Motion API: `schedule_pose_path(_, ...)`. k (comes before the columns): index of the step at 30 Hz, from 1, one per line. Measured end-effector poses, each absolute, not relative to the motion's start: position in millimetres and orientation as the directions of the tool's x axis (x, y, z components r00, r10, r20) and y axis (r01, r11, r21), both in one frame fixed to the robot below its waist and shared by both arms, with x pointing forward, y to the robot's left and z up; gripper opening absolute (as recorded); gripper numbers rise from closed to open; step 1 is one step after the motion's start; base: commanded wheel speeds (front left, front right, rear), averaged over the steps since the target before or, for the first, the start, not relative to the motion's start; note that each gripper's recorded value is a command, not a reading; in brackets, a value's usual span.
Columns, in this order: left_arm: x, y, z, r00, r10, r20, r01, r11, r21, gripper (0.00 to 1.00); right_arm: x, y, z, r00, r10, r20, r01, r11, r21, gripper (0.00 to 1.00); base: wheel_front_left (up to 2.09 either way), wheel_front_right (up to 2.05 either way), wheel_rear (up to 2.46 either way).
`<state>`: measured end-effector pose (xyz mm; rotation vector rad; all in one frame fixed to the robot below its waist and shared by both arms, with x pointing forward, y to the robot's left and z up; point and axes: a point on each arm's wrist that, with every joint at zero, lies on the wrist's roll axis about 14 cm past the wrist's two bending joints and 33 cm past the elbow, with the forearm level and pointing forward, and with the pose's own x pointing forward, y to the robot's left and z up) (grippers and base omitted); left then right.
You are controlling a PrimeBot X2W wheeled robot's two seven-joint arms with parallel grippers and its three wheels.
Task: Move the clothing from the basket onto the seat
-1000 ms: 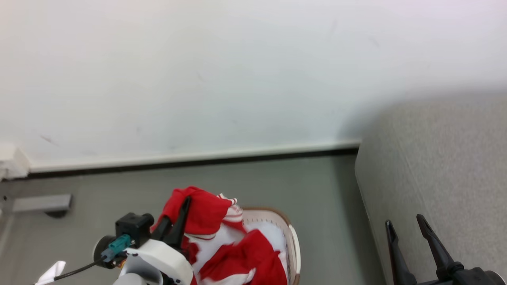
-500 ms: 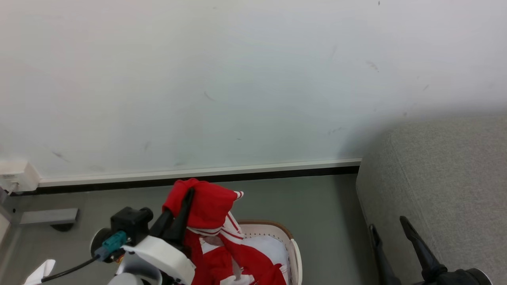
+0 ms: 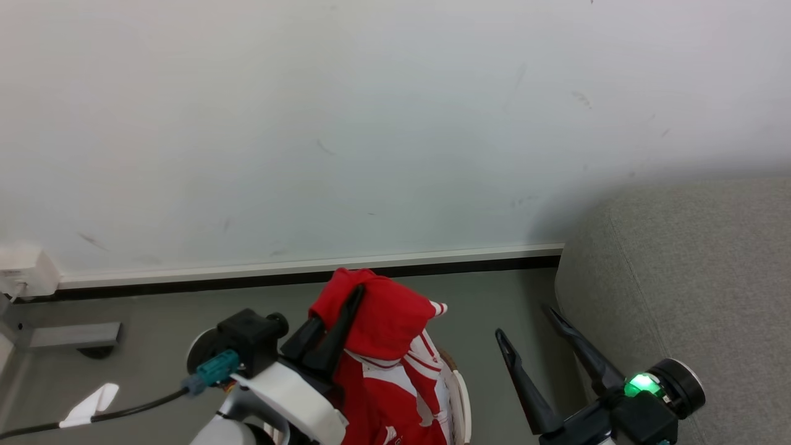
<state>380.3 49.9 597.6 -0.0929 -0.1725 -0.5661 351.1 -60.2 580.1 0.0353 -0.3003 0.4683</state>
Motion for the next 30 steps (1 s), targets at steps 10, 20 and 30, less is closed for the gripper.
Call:
schedule_pose_path(10, 366, 20, 603, 0.766, -0.617, 0.183, 0.631, 0.776, -0.023, 0.0, 343, -31, 575, 0.769, 0.588, 0.249, -0.574, 0.808, -0.135, 1.0, 0.0, 0.0, 0.0)
schedule_pose_path(20, 345, -6, 608, 0.69, -0.703, 0.175, 0.72, 0.692, -0.058, 0.0, 347, -20, 555, 0.743, 0.647, 0.171, -0.619, 0.761, -0.195, 1.0, 0.0, 0.0, 0.0)
schedule_pose_path(30, 321, -24, 619, 0.611, -0.766, 0.2, 0.791, 0.604, -0.098, 0.0, 356, -13, 531, 0.762, 0.64, 0.099, -0.631, 0.768, -0.109, 0.0, 0.0, 0.0, 0.0)
